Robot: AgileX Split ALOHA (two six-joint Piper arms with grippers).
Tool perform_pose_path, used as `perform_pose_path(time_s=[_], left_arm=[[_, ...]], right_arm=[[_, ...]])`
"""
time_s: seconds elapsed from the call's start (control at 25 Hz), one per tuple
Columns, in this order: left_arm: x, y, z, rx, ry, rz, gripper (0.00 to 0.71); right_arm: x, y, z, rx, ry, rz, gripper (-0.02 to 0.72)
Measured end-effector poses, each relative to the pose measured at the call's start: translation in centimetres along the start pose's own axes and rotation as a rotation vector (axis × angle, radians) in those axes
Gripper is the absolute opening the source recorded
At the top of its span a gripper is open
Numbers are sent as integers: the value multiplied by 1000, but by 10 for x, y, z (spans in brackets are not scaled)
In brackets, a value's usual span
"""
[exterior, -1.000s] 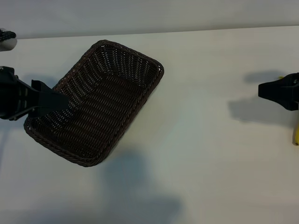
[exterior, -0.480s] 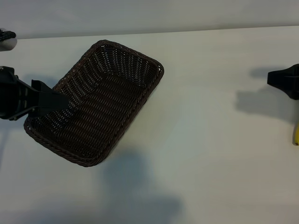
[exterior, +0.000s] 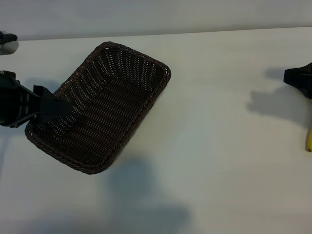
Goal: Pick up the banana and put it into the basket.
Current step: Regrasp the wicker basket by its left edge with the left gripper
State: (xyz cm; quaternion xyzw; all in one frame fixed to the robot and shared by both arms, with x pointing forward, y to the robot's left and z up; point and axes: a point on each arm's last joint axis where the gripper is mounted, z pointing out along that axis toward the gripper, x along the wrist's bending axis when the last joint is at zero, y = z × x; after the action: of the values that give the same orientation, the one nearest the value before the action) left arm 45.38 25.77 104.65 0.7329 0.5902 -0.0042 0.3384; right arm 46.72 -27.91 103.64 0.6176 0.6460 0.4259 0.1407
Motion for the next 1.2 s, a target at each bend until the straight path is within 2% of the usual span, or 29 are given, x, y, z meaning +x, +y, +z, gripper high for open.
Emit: perform_pose_path(time_s=[0.16, 0.36, 0.56, 0.64, 0.88, 1.04, 1.2], left_arm=[[-1, -1, 0, 11, -6, -150, 572], [1, -2, 0, 22, 14, -571, 572], [9, -8, -1, 39, 135, -926, 572], [12, -12, -2, 51, 188, -1010, 572], [24, -26, -6, 123, 401, -1128, 572], [27, -26, -4, 119, 432, -1152, 572], [30, -25, 10, 168, 450, -1145, 572]], right_arm=[[0, 0, 0, -1, -1, 21, 584], [0, 0, 0, -2, -2, 26, 584], [0, 0, 0, -2, -2, 27, 584], [0, 0, 0, -2, -2, 27, 584], [0, 0, 0, -2, -2, 27, 584], [0, 0, 0, -1, -1, 27, 584], [0, 0, 0, -1, -1, 27, 584]])
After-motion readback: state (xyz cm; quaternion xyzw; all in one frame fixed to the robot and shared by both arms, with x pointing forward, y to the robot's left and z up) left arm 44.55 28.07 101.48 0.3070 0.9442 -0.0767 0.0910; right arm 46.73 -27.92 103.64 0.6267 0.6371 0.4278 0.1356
